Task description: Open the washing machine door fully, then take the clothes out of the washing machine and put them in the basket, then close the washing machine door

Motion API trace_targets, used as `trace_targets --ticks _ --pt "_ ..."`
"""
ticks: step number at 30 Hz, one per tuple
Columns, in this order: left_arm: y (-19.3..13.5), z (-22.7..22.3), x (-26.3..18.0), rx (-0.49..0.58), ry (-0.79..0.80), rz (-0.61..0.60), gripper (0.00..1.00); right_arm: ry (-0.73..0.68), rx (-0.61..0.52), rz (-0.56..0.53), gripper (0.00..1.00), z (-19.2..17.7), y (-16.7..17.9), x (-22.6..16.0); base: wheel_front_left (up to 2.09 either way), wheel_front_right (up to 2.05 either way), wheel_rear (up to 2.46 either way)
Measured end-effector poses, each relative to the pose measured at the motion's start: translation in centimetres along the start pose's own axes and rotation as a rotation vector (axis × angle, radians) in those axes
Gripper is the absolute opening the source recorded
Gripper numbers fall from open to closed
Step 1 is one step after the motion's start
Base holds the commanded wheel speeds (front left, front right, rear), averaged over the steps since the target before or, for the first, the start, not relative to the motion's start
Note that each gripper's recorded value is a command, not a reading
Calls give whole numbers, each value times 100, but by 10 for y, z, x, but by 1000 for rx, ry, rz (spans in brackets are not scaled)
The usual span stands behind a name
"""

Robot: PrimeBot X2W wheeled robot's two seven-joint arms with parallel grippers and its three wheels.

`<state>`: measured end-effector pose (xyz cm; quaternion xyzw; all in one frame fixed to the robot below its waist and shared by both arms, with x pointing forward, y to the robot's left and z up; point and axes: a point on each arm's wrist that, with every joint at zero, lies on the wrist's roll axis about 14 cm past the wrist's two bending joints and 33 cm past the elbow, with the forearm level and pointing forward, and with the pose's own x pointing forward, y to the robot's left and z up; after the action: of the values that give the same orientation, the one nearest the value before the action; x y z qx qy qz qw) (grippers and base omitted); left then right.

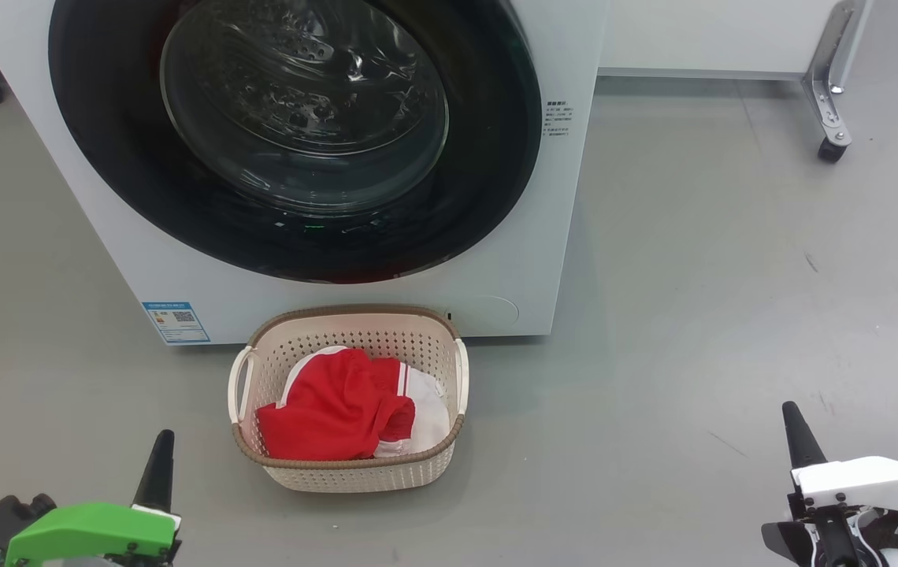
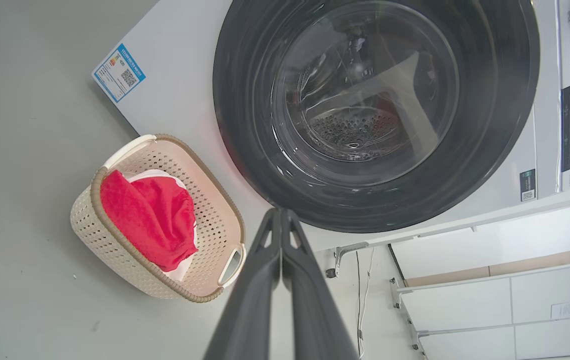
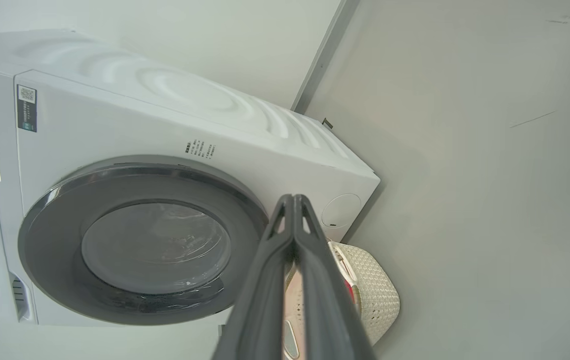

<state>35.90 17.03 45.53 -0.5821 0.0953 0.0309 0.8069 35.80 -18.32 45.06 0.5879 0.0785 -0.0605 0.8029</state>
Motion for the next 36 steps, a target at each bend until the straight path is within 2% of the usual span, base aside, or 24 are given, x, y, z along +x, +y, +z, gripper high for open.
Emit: trace_targets --ticks 24,36 --pt "-17 23 10 -317 -46 -87 0 -33 318 81 0 25 17 9 0 0 0" --pt "-18 25 11 -325 -51 -90 0 -34 326 90 0 27 20 10 0 0 0"
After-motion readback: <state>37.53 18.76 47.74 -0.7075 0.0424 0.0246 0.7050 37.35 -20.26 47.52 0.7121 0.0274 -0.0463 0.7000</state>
